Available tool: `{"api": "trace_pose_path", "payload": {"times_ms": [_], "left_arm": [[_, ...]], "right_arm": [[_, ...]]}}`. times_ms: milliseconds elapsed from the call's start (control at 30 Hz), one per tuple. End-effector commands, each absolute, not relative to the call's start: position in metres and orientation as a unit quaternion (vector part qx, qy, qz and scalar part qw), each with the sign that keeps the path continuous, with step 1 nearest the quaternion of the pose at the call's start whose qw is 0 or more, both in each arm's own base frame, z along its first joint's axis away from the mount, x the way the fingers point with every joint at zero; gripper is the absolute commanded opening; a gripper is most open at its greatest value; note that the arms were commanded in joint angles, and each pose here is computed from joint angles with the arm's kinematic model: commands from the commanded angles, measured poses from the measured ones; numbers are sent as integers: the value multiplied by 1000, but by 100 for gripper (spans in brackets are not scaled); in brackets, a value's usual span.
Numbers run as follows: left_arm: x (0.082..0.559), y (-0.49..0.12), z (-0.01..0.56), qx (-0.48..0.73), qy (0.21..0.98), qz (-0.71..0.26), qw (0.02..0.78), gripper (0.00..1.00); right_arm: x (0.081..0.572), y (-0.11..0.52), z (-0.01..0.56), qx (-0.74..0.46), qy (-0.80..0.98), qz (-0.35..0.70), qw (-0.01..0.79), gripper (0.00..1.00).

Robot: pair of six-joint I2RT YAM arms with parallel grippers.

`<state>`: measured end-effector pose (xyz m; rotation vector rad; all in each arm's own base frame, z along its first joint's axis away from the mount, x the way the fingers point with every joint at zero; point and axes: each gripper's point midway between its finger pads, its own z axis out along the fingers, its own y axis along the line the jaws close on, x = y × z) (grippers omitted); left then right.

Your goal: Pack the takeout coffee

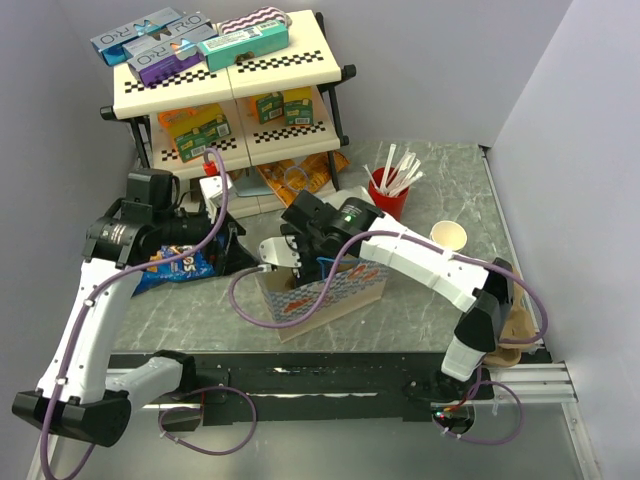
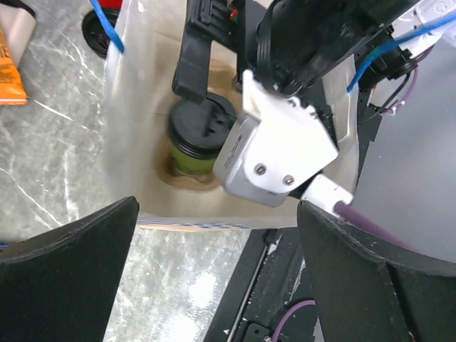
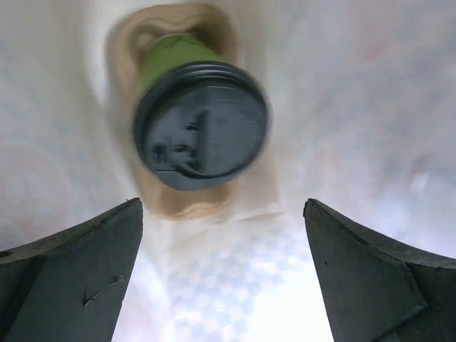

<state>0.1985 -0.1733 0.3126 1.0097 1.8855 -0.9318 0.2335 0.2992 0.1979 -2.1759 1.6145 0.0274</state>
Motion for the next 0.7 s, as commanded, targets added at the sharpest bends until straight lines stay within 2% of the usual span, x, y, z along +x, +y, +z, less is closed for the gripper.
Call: {"api": "trace_pose_path", "payload": {"times_ms": [0, 667], "left_arm": [[200, -171, 320, 406, 730, -354, 421, 99], [207, -174, 340, 384, 718, -356, 458, 99]], "right_arm": [[230, 294, 245, -768, 583, 9, 266, 100], [231, 279, 293, -741, 587, -8, 327, 100]]}}
